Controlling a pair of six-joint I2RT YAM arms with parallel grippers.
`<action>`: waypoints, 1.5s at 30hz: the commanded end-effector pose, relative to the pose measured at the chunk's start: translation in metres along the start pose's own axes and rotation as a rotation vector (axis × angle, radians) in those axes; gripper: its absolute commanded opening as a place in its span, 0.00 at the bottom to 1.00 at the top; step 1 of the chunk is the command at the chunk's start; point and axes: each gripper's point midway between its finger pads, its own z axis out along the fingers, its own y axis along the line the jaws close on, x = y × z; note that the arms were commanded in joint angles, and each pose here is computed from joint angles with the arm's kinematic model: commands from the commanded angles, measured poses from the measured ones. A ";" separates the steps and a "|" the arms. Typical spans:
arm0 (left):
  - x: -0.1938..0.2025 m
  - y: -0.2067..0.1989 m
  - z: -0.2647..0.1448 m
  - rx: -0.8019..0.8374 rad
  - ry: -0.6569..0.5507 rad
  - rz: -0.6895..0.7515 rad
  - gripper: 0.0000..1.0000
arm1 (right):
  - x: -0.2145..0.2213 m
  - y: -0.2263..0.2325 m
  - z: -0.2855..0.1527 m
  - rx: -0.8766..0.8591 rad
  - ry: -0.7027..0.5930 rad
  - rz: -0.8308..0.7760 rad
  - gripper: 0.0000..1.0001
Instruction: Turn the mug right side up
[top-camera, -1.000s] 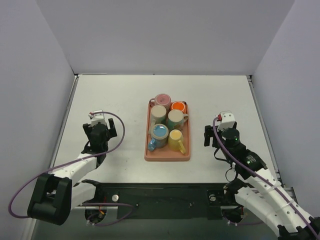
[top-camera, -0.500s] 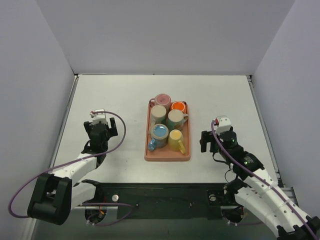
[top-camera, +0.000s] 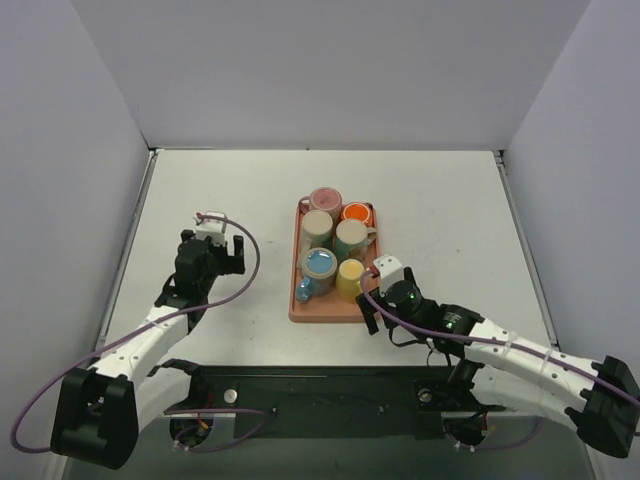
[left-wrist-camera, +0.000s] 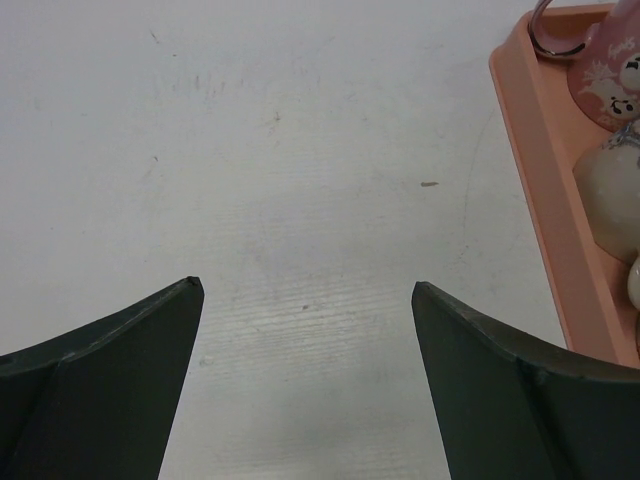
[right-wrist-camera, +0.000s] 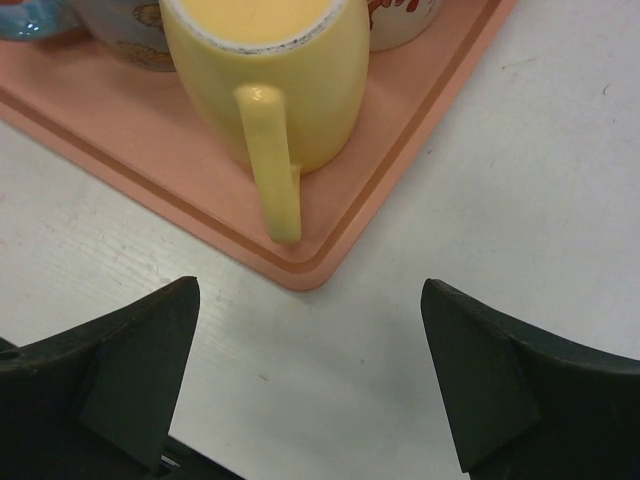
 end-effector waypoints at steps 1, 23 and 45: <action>-0.007 -0.006 -0.003 0.048 0.001 0.039 0.97 | -0.034 0.002 0.009 0.048 -0.072 0.005 0.86; -0.065 -0.070 -0.044 0.483 -0.222 0.387 0.97 | -0.082 0.007 -0.007 -0.059 0.053 0.266 0.00; -0.238 -0.174 -0.103 0.379 -1.089 1.276 0.68 | -0.327 0.011 -0.093 -0.647 -0.265 1.082 0.00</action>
